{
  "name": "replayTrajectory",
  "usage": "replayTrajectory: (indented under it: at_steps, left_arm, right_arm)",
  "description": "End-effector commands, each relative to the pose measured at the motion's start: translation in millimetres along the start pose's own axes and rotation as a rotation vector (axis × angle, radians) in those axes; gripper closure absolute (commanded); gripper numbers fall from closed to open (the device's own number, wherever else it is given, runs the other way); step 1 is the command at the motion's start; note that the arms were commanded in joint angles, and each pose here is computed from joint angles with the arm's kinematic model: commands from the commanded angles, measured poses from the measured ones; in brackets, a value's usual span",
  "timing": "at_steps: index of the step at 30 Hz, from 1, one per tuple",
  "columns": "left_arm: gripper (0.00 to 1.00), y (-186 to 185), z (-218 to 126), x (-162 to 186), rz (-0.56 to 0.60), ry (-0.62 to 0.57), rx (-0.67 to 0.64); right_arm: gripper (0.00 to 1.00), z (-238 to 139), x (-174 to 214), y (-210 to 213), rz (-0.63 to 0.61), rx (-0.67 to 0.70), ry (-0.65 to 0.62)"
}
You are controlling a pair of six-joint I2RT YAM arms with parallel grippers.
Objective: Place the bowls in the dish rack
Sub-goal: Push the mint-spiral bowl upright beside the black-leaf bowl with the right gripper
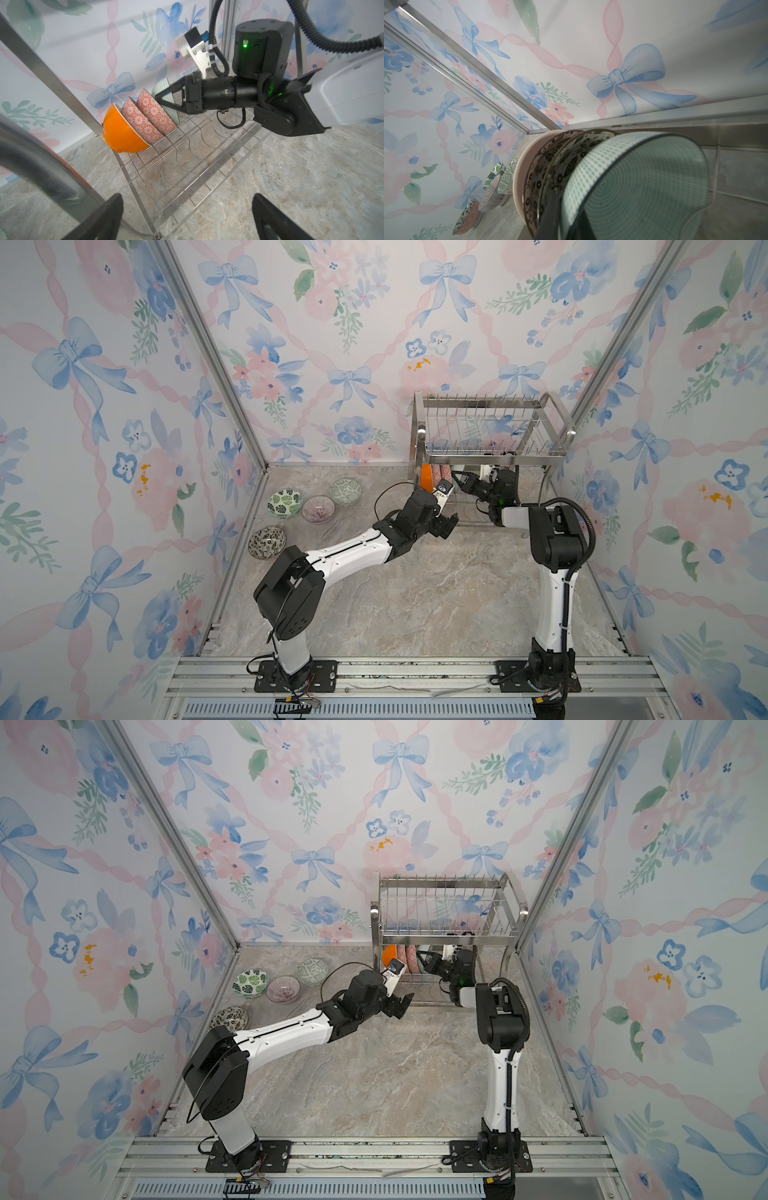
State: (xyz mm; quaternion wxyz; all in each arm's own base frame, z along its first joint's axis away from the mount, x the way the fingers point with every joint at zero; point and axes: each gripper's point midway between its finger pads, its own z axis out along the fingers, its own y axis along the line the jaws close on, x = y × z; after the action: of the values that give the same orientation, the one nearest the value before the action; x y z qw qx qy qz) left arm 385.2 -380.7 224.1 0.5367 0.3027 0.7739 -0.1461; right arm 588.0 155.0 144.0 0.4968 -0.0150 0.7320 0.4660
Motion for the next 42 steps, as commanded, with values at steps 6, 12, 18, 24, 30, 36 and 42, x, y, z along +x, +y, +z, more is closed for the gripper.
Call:
replayTrajectory:
  at_steps: [6,12,18,24,30,36,42]
  left_arm:
    - [0.02,3,0,-3,-0.014,0.001,-0.009]
    - [0.02,3,1,-2,-0.011,0.005,-0.007]
    - [0.02,3,1,-2,-0.015,0.008,-0.005]
    - [0.02,2,0,-1,-0.013,0.012,-0.006]
    - [0.02,2,-2,-1,-0.015,0.012,-0.005]
    - [0.02,3,-3,0,-0.017,0.016,-0.004]
    - [0.02,4,-6,0,-0.013,0.015,-0.011]
  right_arm:
    - [0.85,-3,-3,15,-0.071,-0.005,0.03]
    - [0.83,-4,-1,13,-0.064,0.0,0.03]
    - [0.79,-4,1,14,-0.062,-0.003,0.029]
    - [0.77,-5,-1,16,-0.062,-0.004,0.023]
    - [0.75,-8,-3,18,-0.054,-0.003,0.004]
    - [0.71,-12,-4,19,-0.038,0.001,-0.024]
    - [0.68,-16,-6,21,-0.034,0.004,-0.046]
